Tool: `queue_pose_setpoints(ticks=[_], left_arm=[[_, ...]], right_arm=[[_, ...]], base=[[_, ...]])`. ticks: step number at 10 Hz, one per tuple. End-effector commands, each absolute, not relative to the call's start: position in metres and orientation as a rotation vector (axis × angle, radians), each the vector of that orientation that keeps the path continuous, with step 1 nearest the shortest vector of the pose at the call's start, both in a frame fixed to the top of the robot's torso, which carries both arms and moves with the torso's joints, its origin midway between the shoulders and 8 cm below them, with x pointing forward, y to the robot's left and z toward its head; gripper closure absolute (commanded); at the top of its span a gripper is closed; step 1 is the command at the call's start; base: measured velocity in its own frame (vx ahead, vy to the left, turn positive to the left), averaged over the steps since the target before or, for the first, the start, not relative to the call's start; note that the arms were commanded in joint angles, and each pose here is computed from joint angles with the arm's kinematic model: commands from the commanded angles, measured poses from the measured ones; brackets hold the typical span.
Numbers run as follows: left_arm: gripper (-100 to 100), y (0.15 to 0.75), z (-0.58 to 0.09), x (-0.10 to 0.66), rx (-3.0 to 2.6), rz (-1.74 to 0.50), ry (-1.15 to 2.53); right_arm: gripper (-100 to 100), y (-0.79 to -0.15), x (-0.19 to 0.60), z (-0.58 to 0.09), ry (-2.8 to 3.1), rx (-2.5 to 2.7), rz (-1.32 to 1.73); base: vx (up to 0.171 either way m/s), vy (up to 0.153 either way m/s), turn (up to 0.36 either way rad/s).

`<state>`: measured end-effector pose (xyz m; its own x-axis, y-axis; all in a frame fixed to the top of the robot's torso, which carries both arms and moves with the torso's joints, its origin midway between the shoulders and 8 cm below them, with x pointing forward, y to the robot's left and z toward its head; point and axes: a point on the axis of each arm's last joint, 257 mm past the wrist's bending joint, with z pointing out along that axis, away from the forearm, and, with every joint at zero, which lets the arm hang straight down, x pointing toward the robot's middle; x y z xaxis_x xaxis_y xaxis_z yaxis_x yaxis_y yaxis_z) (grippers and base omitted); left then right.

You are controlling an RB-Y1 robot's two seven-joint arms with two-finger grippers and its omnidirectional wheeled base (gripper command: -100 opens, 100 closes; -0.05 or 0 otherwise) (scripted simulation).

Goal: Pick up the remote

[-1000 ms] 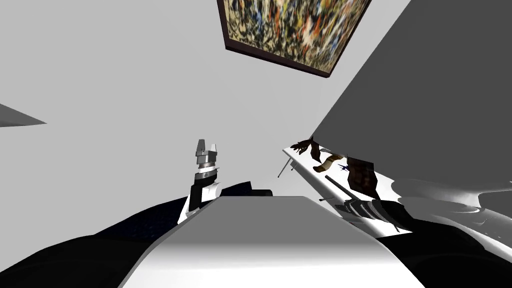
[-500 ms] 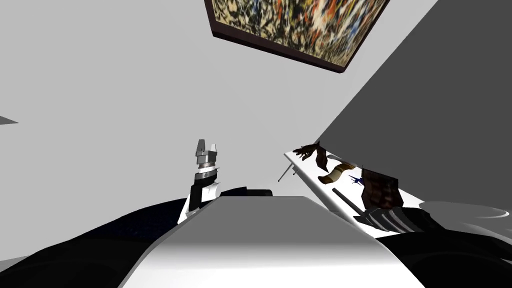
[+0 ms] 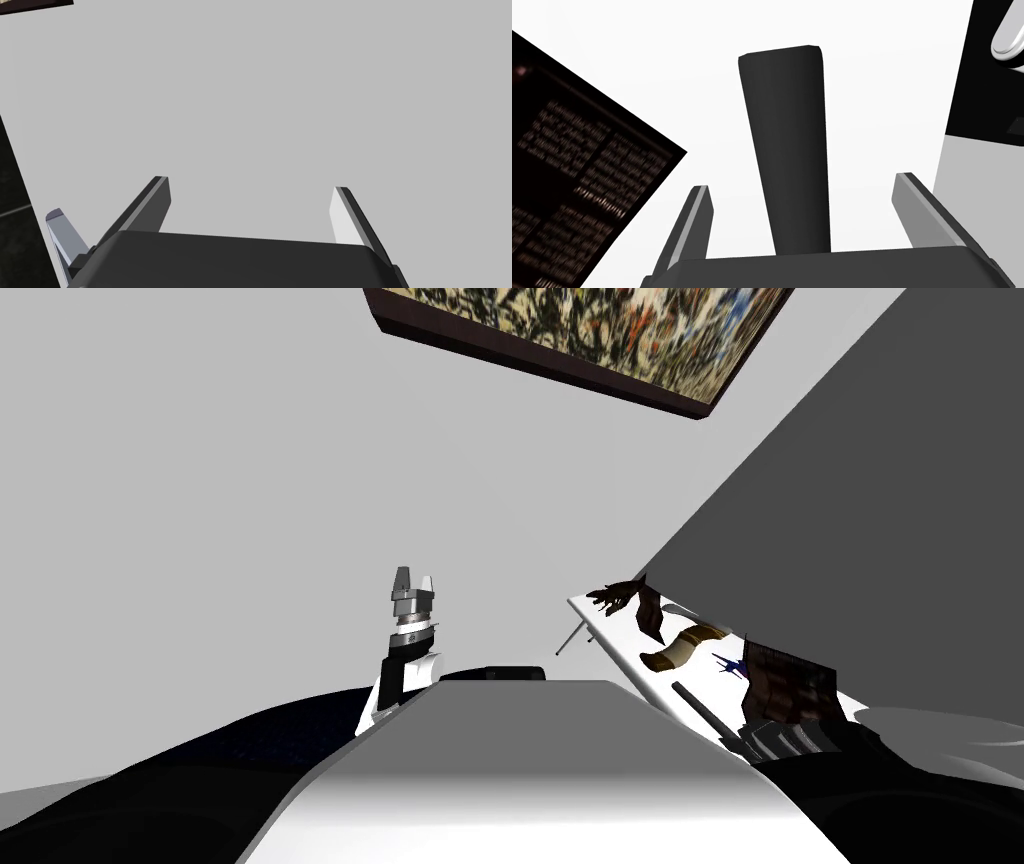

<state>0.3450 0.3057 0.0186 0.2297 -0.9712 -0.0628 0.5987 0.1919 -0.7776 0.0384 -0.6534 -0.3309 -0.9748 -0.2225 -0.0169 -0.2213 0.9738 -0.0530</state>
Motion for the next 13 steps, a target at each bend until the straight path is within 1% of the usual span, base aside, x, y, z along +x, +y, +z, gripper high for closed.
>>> queue_pose_setpoints(ticks=[1, 4, 5, 9, 10, 11, 13], left_arm=[[0, 0.306, 0.019, 0.345, -0.711, -1.215, 0.642], [0, 0.306, 0.019, 0.345, -0.711, -1.215, 0.642], [0, 0.306, 0.018, 0.345, -0.711, -1.215, 0.643], [0, 0.306, 0.018, 0.345, -0.711, -1.215, 0.643], [0, 0.306, 0.018, 0.345, -0.711, -1.215, 0.643], [0, 0.306, 0.018, 0.345, -0.711, -1.215, 0.643], [0, 0.306, 0.018, 0.345, -0.711, -1.215, 0.643]], right_arm=[[-100, -0.654, 0.032, -0.338, 3.099, -0.341, -0.083], [-100, -0.653, 0.025, -0.345, 3.100, -0.331, -0.083], [100, -0.653, 0.024, -0.345, 3.100, -0.331, -0.084], [100, -0.652, 0.024, -0.345, 3.100, -0.334, -0.077], [0, -0.651, 0.024, -0.345, 3.100, -0.334, -0.077], [100, -0.654, 0.034, -0.336, 3.098, -0.345, -0.083], [100, -0.654, 0.039, -0.331, 3.098, -0.352, -0.082]], base=[[0.024, -0.007, 0.052], [0.017, -0.002, 0.030], [0.000, 0.000, 0.000], [0.000, 0.000, 0.000], [0.000, 0.000, 0.000], [-0.017, 0.004, -0.081], [-0.027, 0.003, -0.050]])
